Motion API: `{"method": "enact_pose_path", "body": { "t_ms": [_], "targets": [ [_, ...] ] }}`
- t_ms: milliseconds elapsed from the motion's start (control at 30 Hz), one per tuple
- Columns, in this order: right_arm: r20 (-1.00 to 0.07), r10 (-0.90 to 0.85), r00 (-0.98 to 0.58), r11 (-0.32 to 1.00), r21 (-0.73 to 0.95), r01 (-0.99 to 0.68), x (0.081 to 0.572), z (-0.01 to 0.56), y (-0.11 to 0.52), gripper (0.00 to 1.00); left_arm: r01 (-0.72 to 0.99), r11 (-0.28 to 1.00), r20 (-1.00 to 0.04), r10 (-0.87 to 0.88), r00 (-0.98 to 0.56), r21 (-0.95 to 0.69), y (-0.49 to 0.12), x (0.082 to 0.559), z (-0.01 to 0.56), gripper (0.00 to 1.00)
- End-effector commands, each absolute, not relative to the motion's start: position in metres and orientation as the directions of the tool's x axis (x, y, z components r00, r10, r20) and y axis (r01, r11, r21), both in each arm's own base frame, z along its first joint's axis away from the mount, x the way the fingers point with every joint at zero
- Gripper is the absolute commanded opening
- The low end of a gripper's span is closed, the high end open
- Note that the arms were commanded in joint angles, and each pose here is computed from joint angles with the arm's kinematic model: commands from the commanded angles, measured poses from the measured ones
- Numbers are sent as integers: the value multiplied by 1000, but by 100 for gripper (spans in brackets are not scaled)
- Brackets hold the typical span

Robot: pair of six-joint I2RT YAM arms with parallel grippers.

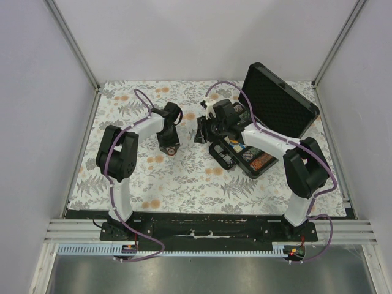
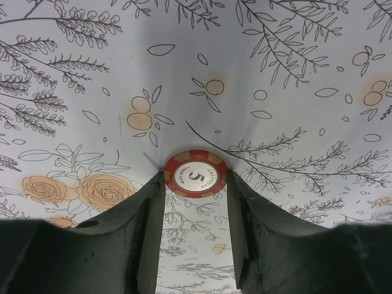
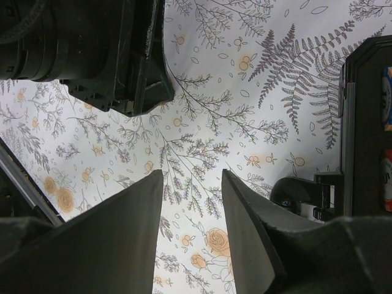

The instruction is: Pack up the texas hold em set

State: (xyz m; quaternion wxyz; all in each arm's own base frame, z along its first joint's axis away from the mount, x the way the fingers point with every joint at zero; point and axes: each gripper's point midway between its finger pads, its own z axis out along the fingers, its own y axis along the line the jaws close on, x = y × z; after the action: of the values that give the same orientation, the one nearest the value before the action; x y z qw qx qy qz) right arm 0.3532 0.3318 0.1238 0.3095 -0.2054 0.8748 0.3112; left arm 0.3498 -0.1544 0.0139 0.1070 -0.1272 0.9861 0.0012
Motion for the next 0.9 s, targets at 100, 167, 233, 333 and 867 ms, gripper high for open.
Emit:
{"method": "enact_pose_path", "body": {
  "t_ms": [100,167,233,333,867],
  "targets": [
    [-701,-165,-693,718,396,-572,363,135,338,51,-246,966,-249,-259,-933,-82,-166,362,33,49],
    [-702,-164,-693,717,398,-572,363,136,338,51,-248,965,-254,-262,-931,-88,-167,363,37,49],
    [-702,-165,-693,715,399,-575,363,136,339,51,-250,964,-259,-266,-928,-96,-167,363,42,50],
    [-702,-164,-693,716,399,-573,363,136,338,51,-253,962,-261,-271,-926,-101,-167,362,45,50],
    [-705,-160,-692,697,416,-585,358,134,344,53,-274,948,-261,-309,-915,-161,-176,363,63,51]
  ]
}}
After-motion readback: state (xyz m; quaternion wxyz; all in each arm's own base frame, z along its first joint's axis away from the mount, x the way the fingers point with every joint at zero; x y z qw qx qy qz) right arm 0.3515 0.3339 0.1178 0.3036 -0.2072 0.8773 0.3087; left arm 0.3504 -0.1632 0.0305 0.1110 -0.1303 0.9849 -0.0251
